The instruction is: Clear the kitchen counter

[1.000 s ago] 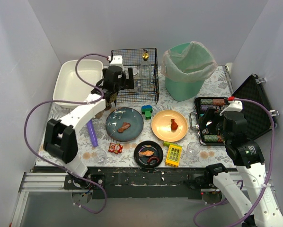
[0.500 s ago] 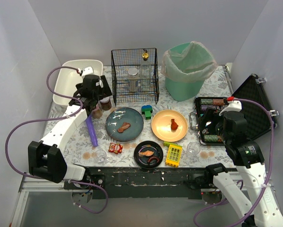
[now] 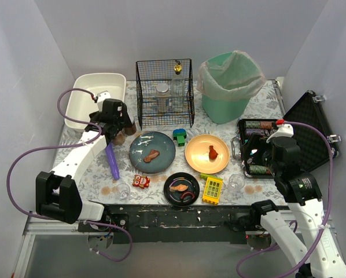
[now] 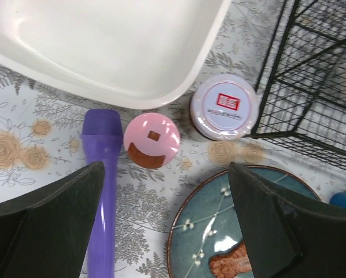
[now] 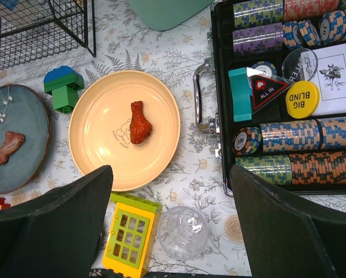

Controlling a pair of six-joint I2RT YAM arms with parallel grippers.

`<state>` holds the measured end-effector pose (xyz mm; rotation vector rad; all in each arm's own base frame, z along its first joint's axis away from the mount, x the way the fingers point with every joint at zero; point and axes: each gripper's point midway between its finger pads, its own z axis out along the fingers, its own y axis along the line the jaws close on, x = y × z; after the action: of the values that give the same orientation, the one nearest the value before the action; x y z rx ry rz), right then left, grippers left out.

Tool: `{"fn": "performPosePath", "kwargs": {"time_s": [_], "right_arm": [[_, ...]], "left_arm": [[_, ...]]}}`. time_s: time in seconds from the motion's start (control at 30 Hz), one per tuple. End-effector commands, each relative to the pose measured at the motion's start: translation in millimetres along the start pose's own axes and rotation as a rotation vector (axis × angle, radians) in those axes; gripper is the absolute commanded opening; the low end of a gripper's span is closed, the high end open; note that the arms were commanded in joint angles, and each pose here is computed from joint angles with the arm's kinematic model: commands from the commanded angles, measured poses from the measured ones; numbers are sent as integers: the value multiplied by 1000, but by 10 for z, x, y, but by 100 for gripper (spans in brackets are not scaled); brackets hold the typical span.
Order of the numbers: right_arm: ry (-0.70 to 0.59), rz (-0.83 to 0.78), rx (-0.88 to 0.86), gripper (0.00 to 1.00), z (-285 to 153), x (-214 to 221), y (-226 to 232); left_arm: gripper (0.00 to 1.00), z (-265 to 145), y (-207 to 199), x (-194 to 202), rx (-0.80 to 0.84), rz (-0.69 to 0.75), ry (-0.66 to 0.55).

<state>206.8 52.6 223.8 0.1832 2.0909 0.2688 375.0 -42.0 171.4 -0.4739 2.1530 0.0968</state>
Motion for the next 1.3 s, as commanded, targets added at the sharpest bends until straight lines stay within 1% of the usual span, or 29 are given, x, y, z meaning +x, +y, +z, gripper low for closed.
{"fn": "performPosePath", "kwargs": {"time_s": [0.0, 0.13, 0.3, 0.5, 0.57, 0.77, 0.9, 1.0, 1.03, 1.1, 1.27], "right_arm": [[-16, 12, -15, 91, 14, -18, 26], [-17, 9, -12, 91, 14, -24, 22], [-11, 0, -6, 91, 26, -15, 11], [-21, -1, -1, 91, 13, -45, 2], [-17, -2, 1, 91, 18, -30, -3], [-21, -2, 6, 91, 13, -31, -15], [-21, -6, 8, 91, 16, -30, -20], [-17, -9, 9, 91, 25, -21, -23], [-17, -8, 8, 91, 25, -20, -21], [-16, -11, 2, 91, 28, -25, -8], [-10, -20, 1, 91, 44, -28, -1]], "left_arm": [[86, 112, 242, 70, -95, -6, 6], [83, 252, 323, 162, -128, -21, 29], [81, 356, 239, 179, -94, -40, 33], [74, 483, 236, 246, -111, -27, 56], [68, 508, 211, 265, -102, -18, 62], [44, 520, 231, 250, -114, -15, 56], [23, 469, 257, 212, -118, -6, 49], [4, 337, 238, 78, -98, -6, 33], [2, 242, 222, -39, -84, -15, 12], [0, 60, 156, -268, -34, -19, -30], [0, -474, -93, -996, 111, -25, -142]]}}
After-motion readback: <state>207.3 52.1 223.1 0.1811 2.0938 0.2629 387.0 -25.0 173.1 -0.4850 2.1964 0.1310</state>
